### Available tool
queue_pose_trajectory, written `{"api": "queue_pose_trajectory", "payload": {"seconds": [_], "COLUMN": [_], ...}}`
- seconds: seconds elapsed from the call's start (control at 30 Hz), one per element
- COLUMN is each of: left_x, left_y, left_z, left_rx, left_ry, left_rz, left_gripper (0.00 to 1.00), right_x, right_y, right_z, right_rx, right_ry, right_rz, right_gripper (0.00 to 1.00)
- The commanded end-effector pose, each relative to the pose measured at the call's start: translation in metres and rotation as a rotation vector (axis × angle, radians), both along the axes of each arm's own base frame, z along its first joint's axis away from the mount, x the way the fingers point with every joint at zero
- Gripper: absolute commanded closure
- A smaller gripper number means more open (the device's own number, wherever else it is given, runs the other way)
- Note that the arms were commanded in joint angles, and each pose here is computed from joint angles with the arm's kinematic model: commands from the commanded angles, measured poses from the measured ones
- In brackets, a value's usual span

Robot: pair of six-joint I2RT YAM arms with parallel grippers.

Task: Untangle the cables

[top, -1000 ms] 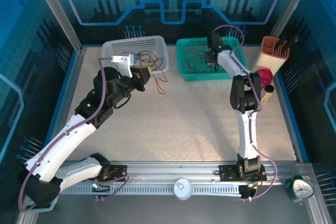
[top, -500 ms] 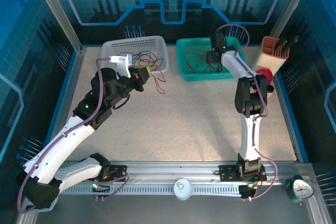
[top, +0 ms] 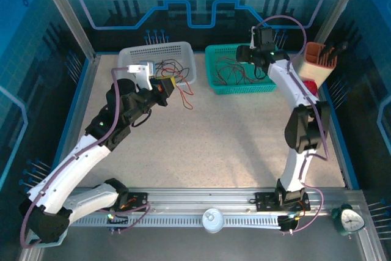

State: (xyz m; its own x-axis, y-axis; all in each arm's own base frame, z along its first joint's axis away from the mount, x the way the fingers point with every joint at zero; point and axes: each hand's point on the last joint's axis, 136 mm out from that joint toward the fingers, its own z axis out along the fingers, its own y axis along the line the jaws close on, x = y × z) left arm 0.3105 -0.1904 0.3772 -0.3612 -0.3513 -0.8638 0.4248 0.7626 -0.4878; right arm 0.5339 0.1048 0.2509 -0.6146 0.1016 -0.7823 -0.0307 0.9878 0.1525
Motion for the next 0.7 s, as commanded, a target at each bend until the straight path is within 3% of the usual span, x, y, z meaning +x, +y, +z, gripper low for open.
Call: {"api": "queue_pose_trajectory", "payload": {"seconds": [0.0, 0.23, 0.43, 0.67], "left_x": [0.0, 0.007, 0.015, 0.024], "left_y": [-0.005, -0.012, -0.018, -0.024], "left_z": [0.019, 0.017, 0.003, -0.019], "left_rx": [-0.045, -0.041, 0.03, 0.101], "left_ry": [-0.032, -0.017, 0.019, 0.078], "left_rz": [-0.025, -0.031, -0.036, -0.043], "left_gripper": [1.0, 1.0, 1.0, 1.0], "right_x": [-0.037, -0.103, -0.161, -0.225], "right_y": [0.052, 0.09, 0.106, 0.133], "right_z": [0.048, 0.076, 0.112, 0.164], "right_rx": [0.144, 0.305, 0.346, 0.393], "right_ry": [-0.121, -0.192, -0.26, -0.379], "right_rz": [0.152, 0.269, 0.398, 0.656], "right_gripper": [0.33, 0.32, 0.31, 0.28]}}
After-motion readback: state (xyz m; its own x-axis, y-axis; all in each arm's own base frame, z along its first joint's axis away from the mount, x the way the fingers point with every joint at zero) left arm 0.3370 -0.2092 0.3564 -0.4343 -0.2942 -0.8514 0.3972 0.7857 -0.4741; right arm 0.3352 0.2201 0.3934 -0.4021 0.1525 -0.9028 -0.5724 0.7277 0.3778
